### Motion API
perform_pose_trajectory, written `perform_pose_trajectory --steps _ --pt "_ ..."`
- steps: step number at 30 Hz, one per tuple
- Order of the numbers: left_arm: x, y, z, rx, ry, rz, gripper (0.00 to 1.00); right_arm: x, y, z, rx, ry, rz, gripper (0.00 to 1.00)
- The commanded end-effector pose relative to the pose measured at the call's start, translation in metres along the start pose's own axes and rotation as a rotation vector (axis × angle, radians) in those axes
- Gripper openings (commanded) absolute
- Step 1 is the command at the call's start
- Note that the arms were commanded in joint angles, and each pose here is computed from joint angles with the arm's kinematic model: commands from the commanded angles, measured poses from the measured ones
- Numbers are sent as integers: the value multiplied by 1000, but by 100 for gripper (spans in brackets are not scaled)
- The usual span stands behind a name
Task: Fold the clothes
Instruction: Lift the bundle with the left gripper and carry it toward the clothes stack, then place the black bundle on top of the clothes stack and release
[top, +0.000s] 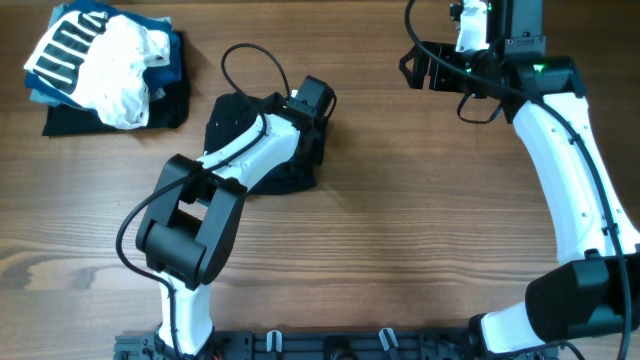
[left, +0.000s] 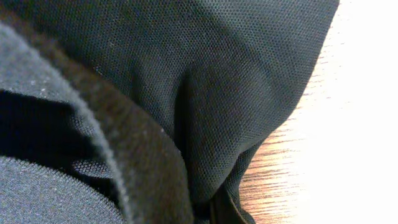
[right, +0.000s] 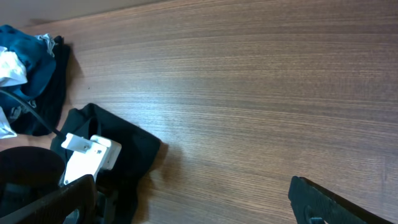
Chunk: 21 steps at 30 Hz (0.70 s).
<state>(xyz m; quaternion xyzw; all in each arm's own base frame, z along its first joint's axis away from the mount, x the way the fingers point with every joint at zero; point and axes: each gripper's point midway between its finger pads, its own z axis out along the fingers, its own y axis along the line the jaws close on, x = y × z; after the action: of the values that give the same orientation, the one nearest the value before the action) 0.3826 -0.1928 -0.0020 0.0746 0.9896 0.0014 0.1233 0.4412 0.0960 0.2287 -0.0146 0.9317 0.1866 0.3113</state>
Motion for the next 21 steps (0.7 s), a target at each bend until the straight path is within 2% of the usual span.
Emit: perform_pose_trajectory --steps 1,4,5,8,10,11,14,15,18,19,21 --pt "53 3 42 -6 194 -10 4 0 -4 2 19 1 8 99" --pt "-1 22 -31 20 90 -74 4 0 -4 2 19 0 8 100" --pt "-39 41 -89 42 -35 -98 4 0 -4 2 19 0 8 100" --pt "-84 78 -187 60 -286 -143 4 0 -4 2 19 0 9 100" --pt "-91 99 -218 26 -370 -170 4 0 -4 2 19 0 9 99" --pt "-95 119 -242 -22 -435 -167 4 0 -4 2 18 -2 9 100" --pt "-105 161 -273 -164 -517 -170 4 -2 -4 2 17 -7 33 99" --pt "-114 194 -298 -292 -576 -175 4 -2 -4 2 17 -8 33 99" --pt "-127 247 -341 -520 -681 -191 4 -2 -4 2 17 -7 33 99" --pt "-136 272 -363 -642 -729 -144 4 -2 -4 2 16 -7 33 99" --pt "-152 303 -392 -787 -792 -44 4 -2 -4 2 17 -7 34 99"
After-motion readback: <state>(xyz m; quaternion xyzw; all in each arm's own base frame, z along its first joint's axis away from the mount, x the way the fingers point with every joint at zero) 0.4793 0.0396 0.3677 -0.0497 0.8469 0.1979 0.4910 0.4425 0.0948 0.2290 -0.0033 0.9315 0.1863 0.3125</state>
